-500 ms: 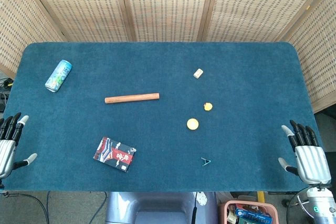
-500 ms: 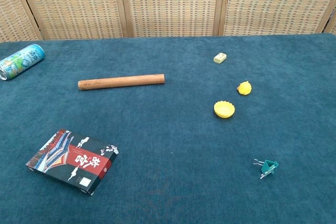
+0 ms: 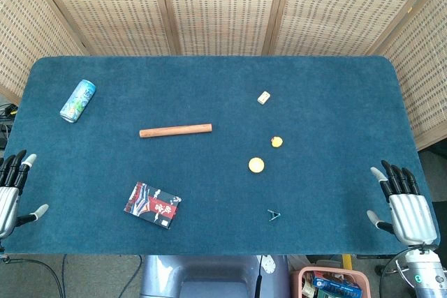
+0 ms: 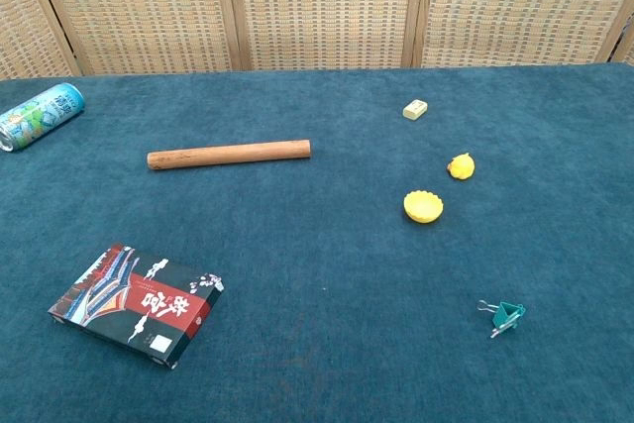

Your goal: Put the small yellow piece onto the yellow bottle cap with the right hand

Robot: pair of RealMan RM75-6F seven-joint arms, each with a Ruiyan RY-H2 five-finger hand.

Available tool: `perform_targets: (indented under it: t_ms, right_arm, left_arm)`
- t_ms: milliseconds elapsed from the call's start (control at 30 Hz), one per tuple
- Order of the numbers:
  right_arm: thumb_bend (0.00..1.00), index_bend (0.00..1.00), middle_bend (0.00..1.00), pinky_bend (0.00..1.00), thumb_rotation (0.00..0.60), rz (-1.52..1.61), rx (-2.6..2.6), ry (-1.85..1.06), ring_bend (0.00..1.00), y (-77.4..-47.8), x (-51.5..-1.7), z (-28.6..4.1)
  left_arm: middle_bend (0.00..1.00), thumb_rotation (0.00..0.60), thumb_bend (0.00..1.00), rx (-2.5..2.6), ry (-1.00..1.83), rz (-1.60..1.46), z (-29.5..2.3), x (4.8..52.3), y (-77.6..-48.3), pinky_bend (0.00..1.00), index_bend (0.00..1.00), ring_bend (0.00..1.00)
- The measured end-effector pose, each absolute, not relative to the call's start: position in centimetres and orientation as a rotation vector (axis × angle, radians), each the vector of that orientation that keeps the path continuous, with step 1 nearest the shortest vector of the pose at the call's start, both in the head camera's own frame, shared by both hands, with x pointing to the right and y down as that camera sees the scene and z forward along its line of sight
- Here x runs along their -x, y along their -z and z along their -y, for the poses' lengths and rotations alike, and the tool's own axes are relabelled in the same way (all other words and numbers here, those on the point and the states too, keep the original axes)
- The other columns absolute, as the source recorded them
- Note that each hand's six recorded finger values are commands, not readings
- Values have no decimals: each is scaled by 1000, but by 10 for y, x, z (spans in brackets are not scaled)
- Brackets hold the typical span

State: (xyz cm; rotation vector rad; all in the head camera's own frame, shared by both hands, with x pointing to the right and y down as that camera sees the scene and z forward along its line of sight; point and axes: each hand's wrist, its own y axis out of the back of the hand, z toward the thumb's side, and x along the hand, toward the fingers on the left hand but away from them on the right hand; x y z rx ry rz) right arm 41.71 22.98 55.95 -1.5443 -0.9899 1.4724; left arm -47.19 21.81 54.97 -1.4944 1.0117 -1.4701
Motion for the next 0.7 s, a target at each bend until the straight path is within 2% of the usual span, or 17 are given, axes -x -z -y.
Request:
perform_targets:
  t_ms: [433,567,700]
  right_arm:
    - [185,9,0,0,600,1009,1526,-1459,0,-560,-417,-228]
    - [187,68,0,0,600,1009,1532,-1458,0,-562,-415,-227]
    - [194,173,0,0,600,1019,1540,-1428,0,-563,-409,-220]
  left_arm:
    - [0,600,49,1505,1480,-1005,-218,472,-553,0,0,0]
    - [0,600,50,1506,1479,-996,-219,470,-553,0,0,0]
    - [0,600,50,1503,1474,-997,-219,469,-552,0,0,0]
